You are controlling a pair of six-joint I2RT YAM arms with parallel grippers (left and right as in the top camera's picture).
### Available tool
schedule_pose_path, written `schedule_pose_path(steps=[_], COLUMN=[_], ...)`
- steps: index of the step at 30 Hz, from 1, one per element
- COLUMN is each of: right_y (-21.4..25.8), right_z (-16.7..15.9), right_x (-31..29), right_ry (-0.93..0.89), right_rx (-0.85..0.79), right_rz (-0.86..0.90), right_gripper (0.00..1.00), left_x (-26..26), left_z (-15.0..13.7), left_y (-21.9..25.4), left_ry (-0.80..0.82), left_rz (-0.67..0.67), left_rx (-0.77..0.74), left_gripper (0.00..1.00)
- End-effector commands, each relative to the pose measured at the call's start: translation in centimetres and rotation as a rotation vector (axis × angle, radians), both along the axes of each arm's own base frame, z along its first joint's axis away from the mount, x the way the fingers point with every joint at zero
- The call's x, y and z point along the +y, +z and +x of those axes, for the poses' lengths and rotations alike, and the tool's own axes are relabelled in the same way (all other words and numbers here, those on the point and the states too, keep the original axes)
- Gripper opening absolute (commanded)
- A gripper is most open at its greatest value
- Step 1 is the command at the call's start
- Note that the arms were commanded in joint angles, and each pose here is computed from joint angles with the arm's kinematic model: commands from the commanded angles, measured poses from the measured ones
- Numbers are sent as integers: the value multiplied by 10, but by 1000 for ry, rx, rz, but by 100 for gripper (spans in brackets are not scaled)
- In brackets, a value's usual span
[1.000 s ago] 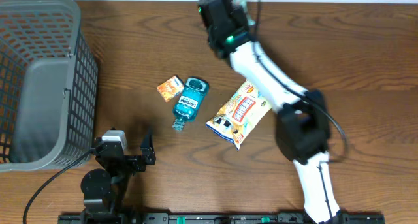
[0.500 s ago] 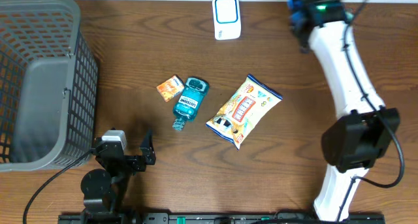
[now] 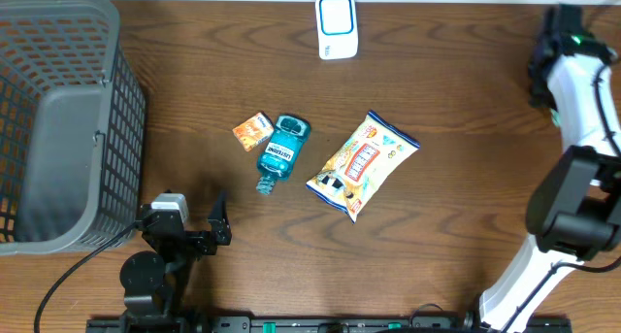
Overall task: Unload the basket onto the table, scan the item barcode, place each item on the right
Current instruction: 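Carry the wipes pack away to the right off the table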
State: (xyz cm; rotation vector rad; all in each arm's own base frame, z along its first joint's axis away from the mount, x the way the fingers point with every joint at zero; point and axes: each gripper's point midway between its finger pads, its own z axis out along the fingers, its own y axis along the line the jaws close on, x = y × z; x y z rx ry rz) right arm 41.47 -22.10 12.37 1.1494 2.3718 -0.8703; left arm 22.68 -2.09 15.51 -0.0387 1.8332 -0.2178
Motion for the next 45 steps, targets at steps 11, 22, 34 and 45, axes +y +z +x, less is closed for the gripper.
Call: schedule_pose_path(steps=[11,22,34,45], right_y=[-57,-92,-45,98], right_z=[-90,-113,-52,-13], right_x=[-114,-150,-89,30], right_ry=[-236,-268,5,347], right_rx=[31,-157,-400,-687], right_rz=[-8,190,460,612], right_gripper=[1,69,99,99], left_x=[0,0,0,0], left_z=[-1,-1,-1,-1], left_y=[7,7,7,7], left_ry=[-7,-7,-7,-7], left_rz=[18,18,18,18], left_rx=[-19,-19,-19,-19], left_gripper=[98,98,98,98])
